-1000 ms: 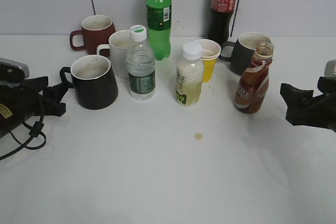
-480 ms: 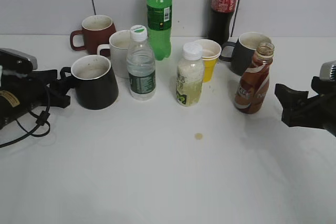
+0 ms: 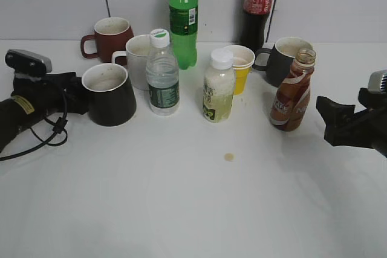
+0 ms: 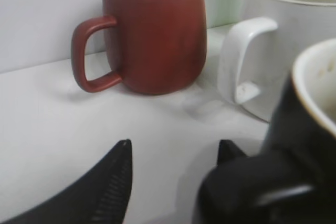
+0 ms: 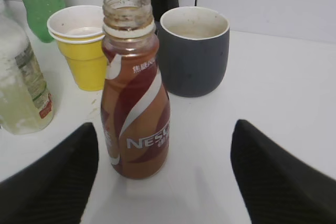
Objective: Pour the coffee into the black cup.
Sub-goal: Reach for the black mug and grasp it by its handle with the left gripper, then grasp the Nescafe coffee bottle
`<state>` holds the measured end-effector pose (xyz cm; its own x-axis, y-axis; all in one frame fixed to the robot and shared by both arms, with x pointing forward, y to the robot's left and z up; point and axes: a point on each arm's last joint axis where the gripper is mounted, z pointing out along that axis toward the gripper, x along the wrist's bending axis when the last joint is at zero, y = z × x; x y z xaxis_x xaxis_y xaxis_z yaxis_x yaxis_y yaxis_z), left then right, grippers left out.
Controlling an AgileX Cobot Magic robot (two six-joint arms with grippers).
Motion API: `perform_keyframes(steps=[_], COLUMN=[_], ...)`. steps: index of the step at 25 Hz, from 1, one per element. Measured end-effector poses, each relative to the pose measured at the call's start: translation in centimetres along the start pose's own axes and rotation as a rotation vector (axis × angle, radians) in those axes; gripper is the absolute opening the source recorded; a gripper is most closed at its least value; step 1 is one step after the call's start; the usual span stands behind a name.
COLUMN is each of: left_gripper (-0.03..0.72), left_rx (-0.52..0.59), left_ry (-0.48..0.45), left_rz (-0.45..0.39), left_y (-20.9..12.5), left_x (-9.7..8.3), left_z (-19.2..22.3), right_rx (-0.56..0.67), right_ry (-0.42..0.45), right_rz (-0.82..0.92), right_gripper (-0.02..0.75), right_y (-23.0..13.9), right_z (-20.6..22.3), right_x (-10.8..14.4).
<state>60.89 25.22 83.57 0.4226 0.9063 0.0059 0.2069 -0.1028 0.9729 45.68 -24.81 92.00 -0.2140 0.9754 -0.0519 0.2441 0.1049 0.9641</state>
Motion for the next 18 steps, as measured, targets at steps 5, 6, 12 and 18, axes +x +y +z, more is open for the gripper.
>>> perform_keyframes(steps=[5,6,12,18], left_gripper=[0.358,0.339,0.119,0.066], left_rx=[-0.04,-0.055,-0.08,-0.085], left_ry=[-0.03,-0.044,-0.097,-0.092], left_rz=[0.012,0.019,0.065,0.061], left_y=[-0.4,-0.4,0.0,0.1], left_x=[0.3,0.3,0.3,0.3], left_z=[1.6,1.9,3.2,3.4], right_rx=[0.02,0.026,0.042,0.147], right_ry=[0.001,0.001,0.027,0.071], right_rz=[-0.001,-0.001,-0.017,-0.033], right_gripper=[0.587,0.587,0.587,0.61], right_y=[-0.5,-0.6,-2.0,-5.6], right_z=[0.2,0.3,0.9,2.4], right_x=[0.0,0.0,0.3,0.9])
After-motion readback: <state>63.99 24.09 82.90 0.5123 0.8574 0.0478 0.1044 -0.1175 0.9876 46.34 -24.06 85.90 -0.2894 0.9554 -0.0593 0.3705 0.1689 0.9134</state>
